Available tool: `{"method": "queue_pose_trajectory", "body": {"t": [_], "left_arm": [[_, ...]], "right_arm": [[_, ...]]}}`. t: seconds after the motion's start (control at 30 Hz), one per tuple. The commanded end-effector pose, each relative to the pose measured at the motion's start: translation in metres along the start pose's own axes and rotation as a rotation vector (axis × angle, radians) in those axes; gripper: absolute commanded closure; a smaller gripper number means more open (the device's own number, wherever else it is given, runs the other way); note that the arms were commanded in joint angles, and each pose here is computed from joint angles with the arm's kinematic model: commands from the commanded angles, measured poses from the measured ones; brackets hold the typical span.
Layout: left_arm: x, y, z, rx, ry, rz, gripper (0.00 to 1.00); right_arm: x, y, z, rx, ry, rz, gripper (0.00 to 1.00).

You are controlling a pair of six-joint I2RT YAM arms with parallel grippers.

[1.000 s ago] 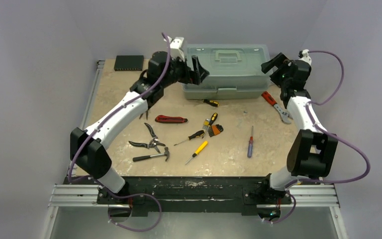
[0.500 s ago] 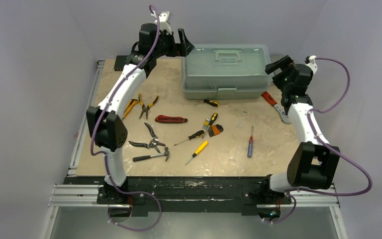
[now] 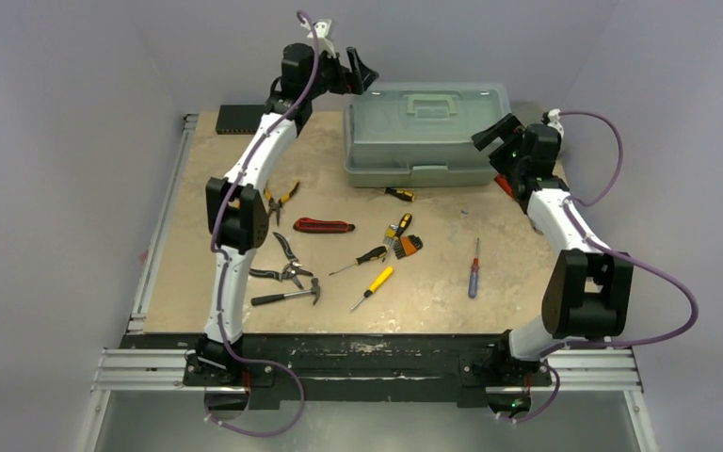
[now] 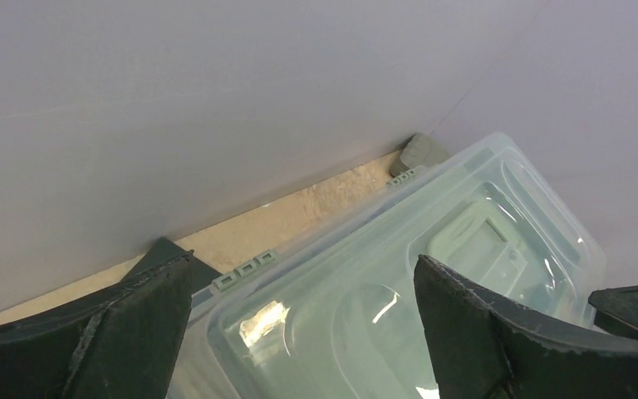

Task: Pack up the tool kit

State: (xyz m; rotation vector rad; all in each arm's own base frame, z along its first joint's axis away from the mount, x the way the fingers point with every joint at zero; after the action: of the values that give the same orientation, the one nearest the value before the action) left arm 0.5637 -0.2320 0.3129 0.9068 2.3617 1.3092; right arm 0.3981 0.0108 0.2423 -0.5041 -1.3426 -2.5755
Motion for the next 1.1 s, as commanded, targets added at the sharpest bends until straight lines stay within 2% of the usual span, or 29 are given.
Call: {"method": "queue_pose_trajectory", "body": {"t": [0.0, 0.23, 0.47, 0.77, 1.07], "left_arm": [[-0.006, 0.017, -0.008, -0.01, -0.077, -0.074, 0.0], [-0.003, -0.019, 0.004, 0.116, -0.072, 0.028, 0.04], [0.036, -0.036, -0.027, 0.272, -0.148, 0.137, 0.1], [0.092, -0.052, -0.071, 0.261, -0.184, 0.153, 0.11], [0.12, -0.076, -0.1, 0.303, -0.267, 0.251, 0.12]], "right_arm": [[-0.002, 0.001, 0.018, 0.021, 0.035, -0.012, 0.01], [-0.018, -0.009, 0.018, 0.021, 0.011, 0.046, 0.01], [-0.018, -0.012, 0.021, 0.015, 0.054, 0.071, 0.01], [-0.011, -0.018, 0.025, 0.029, 0.122, 0.116, 0.01], [-0.01, -0.034, 0.026, 0.027, 0.218, 0.176, 0.01]]}}
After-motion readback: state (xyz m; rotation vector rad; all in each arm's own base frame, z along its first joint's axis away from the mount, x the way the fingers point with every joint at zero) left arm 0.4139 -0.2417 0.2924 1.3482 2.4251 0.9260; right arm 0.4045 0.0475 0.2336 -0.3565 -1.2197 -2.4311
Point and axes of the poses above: each gripper's point midway between its finger pads, its own x axis back along the fingers, its own z axis along the line the jaws close on, y = z × x, the point moved 8 cm from there along x, back along the fingers, and after that the axes turned 10 degrees about x, right-handed, at the moved point
